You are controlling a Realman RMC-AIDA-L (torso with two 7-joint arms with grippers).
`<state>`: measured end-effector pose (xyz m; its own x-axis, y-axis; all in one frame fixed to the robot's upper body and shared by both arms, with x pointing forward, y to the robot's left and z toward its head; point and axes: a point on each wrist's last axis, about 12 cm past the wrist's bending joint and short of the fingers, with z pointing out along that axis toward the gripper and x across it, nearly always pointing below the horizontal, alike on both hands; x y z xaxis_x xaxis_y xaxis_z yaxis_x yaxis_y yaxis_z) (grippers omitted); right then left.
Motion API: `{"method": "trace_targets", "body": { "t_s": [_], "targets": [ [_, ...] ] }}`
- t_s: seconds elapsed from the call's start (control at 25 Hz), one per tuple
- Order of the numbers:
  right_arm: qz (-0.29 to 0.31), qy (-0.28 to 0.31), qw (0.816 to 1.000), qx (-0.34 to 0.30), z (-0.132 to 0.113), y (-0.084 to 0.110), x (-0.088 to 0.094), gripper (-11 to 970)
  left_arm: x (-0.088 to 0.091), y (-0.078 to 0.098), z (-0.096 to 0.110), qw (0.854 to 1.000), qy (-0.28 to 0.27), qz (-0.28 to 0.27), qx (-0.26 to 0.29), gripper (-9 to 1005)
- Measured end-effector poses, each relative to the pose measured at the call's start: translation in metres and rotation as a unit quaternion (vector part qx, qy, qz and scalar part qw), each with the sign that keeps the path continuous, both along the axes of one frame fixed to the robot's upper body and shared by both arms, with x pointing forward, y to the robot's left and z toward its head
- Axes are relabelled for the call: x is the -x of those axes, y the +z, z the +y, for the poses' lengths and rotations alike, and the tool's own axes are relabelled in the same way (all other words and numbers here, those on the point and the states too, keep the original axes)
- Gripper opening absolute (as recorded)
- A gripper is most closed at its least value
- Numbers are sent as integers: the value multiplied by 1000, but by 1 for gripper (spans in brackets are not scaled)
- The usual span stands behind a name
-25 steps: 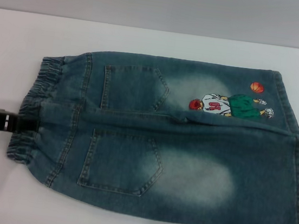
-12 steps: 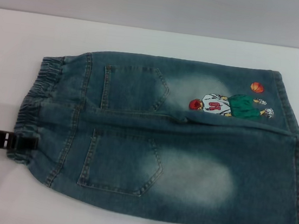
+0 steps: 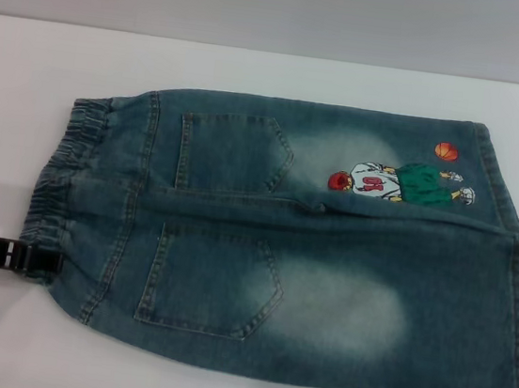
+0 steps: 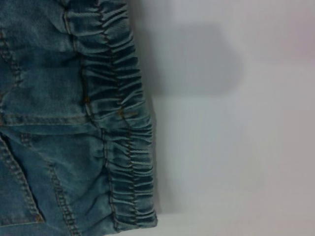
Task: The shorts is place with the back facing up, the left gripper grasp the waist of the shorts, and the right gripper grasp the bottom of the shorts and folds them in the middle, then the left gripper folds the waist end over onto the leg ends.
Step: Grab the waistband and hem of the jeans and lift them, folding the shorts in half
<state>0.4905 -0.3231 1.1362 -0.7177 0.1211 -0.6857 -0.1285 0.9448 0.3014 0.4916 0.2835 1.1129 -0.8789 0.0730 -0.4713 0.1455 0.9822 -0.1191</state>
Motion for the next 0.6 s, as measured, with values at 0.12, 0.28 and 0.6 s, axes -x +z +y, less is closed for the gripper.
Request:
{"method": "trace_targets", "body": {
  "t_s": [0.12, 0.28, 0.6],
  "targets": [
    [1, 0, 1000, 0, 0, 0, 0, 714, 0, 0, 0, 1000, 1, -1, -1, 787],
    [2, 1, 1000, 0, 0, -1, 0, 715, -2, -2, 0, 1000, 0, 0, -2, 782],
    [2, 3, 1000, -1, 1, 0, 1, 714, -1, -3, -1, 1000, -2, 5, -1, 771]
  ]
}}
